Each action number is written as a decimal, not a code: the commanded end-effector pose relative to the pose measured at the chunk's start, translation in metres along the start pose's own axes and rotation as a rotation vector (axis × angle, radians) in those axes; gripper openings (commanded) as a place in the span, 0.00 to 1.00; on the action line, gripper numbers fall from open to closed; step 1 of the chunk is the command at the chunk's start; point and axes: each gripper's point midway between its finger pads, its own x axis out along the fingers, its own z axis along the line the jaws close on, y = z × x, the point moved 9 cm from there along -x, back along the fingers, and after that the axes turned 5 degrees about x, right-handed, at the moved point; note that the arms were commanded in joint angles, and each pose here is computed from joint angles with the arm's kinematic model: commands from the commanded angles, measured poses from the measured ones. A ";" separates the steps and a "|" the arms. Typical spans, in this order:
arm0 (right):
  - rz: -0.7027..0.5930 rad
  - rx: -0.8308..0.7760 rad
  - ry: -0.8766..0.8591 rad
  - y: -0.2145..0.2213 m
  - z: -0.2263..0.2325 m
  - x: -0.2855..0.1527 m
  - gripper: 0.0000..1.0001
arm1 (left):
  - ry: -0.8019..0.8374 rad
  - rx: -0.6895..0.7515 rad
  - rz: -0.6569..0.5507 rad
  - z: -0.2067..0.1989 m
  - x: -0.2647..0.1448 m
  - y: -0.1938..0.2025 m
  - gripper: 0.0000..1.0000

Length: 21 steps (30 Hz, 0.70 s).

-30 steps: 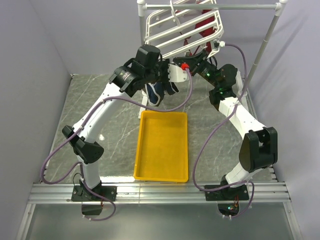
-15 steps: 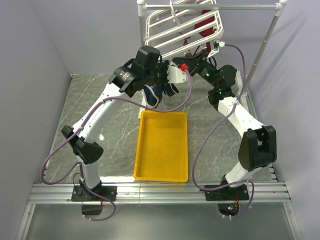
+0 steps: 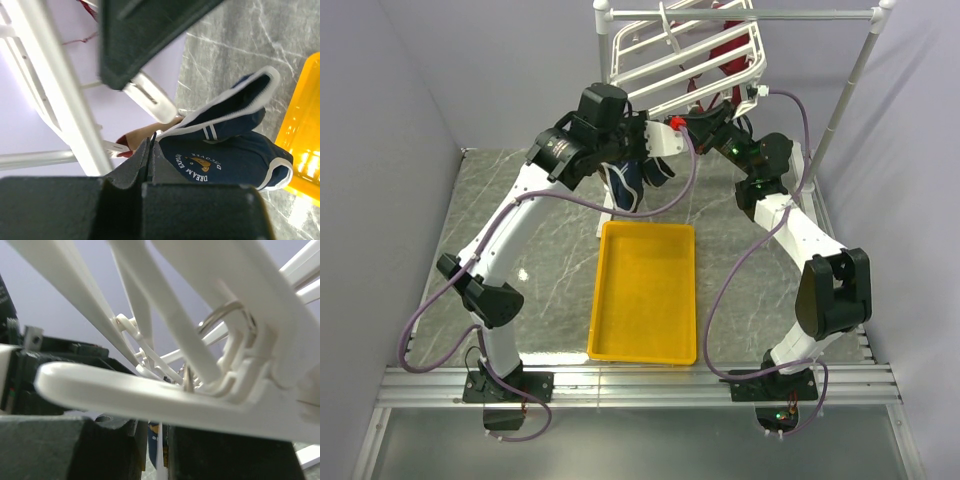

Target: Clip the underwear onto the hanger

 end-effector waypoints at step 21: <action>-0.020 -0.061 -0.009 0.007 -0.006 0.008 0.00 | -0.089 -0.049 -0.152 0.022 -0.022 -0.028 0.00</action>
